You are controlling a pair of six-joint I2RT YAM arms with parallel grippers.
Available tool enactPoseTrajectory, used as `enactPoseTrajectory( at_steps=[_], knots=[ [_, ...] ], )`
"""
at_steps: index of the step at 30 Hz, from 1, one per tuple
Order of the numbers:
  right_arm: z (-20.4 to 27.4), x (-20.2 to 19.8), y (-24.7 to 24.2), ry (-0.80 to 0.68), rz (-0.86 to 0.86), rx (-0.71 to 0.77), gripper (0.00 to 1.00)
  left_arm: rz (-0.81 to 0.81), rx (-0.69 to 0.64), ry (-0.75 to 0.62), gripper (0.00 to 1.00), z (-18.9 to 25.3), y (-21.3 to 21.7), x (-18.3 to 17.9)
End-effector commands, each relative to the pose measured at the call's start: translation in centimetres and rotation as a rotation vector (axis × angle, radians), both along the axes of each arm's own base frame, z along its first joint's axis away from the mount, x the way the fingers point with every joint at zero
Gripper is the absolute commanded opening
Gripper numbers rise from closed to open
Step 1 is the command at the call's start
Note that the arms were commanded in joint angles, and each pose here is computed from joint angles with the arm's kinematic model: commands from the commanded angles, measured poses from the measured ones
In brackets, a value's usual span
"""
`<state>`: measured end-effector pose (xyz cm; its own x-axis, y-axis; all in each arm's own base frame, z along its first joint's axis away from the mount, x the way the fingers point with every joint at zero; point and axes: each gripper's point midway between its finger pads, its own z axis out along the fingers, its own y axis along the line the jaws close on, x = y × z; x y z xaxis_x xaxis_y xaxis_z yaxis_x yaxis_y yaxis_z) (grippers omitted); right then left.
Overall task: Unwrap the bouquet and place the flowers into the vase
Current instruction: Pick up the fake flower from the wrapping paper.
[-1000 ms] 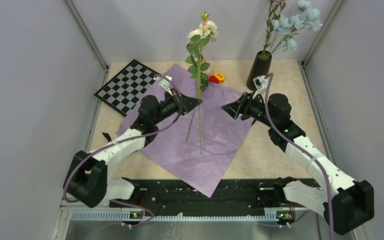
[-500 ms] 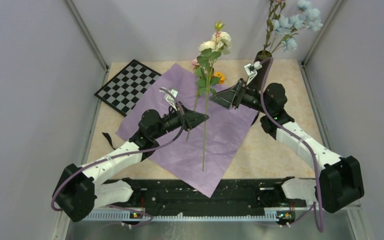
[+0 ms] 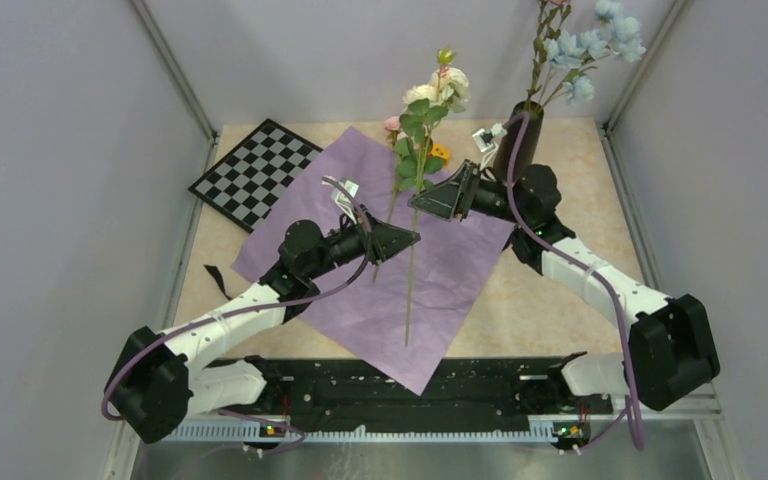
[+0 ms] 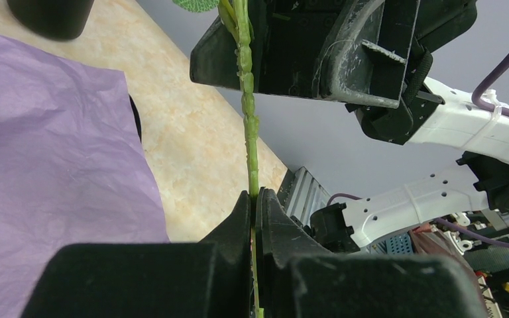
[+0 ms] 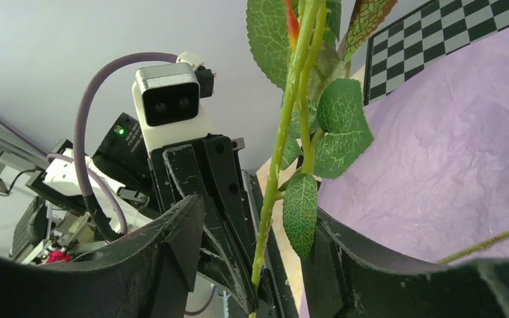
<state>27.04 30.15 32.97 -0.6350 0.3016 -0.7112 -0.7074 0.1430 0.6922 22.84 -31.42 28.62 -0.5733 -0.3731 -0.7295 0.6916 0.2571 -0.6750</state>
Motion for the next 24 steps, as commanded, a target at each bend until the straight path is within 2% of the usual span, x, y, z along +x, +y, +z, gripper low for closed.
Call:
enactPoseTrajectory(
  at_steps=[1, 8, 24],
  knots=[
    [2.97, -0.67, 0.53, -0.089, 0.04, 0.048, 0.52, -0.01, -0.056, -0.094, 0.0, 3.02, -0.12, -0.27],
    [2.8, -0.44, 0.59, -0.082, 0.035, 0.043, 0.36, -0.012, -0.055, -0.096, 0.0, 3.02, -0.13, -0.3],
    [2.62, -0.34, 0.47, -0.08, 0.018, 0.035, 0.09, -0.01, -0.057, -0.101, 0.0, 3.13, -0.02, -0.4]
  ],
)
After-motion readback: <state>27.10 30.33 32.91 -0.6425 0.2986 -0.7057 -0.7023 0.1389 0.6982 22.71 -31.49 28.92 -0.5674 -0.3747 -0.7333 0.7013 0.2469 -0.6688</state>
